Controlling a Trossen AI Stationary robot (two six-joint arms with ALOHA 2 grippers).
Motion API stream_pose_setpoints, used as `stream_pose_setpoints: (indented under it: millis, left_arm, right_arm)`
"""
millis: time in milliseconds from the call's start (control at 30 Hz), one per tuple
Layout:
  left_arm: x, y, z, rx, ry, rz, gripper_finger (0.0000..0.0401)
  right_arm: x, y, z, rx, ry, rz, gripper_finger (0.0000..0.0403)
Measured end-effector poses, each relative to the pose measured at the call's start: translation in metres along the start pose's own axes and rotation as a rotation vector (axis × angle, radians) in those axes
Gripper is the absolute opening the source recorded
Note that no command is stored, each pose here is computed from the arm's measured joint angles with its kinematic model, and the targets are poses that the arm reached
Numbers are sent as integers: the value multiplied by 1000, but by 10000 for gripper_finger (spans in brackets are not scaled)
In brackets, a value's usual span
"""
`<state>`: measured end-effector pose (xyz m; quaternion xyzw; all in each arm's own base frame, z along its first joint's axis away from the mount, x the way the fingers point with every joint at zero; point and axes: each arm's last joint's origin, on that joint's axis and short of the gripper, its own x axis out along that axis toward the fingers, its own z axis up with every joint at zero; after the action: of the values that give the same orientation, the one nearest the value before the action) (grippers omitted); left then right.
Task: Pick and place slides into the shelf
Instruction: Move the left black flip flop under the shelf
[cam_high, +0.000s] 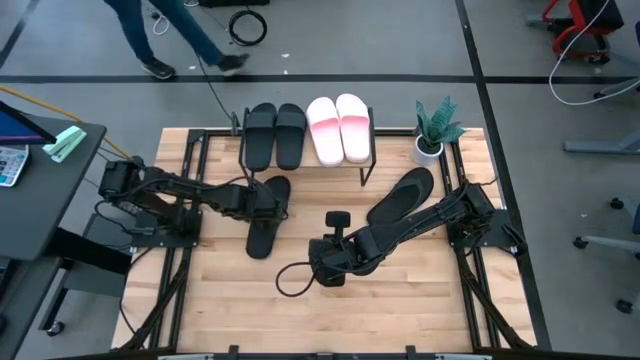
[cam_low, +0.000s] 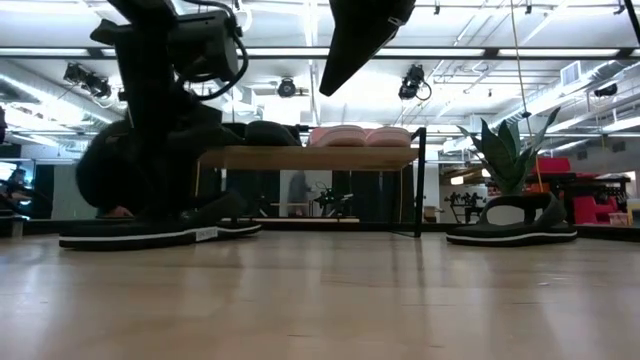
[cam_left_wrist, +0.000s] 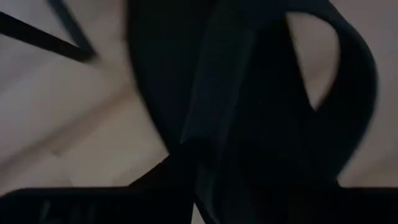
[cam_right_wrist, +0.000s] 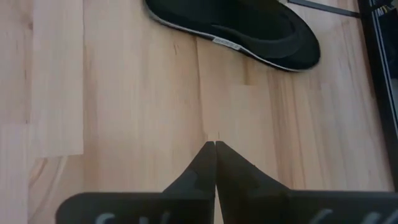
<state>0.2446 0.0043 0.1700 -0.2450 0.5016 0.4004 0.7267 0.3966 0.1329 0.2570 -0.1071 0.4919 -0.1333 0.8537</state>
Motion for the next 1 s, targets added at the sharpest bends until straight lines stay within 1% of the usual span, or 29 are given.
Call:
stream_pose_setpoints:
  millis: [133, 233, 367, 500, 567, 667, 767, 833, 900, 1000]
  left_arm:
    - [-3, -7, -10, 39, 95, -80, 139]
    - [-8, -10, -16, 94, 126, -101, 140]
    - [-20, -13, -14, 129, 134, -79, 126]
    - [-43, -19, -7, 156, 116, -42, 105]
    - [-57, -25, -6, 178, 104, -61, 95]
    - [-75, -37, -9, 214, 72, -120, 81]
    - [-87, -47, -20, 256, 18, -153, 66]
    - [-89, -51, -31, 247, -13, -163, 57]
    - [-87, -54, -44, 238, -24, -178, 46]
    - [-77, -58, -69, 265, -35, -231, 24]
  right_arm:
    - [0, 0, 0, 0, 0, 0, 7]
    - [0, 0, 0, 0, 0, 0, 9]
    - [0, 0, 0, 1, 0, 0, 9]
    - [0, 0, 0, 1, 0, 0, 7]
    - [0, 0, 0, 1, 0, 0, 8]
    - [0, 0, 0, 1, 0, 0, 10]
    - [0, 0, 0, 1, 0, 0, 9]
    - [-1, 2, -1, -3, -1, 4, 7]
    - [-3, 5, -1, -9, -2, 12, 4]
    - [-6, 12, -3, -37, -7, 25, 3]
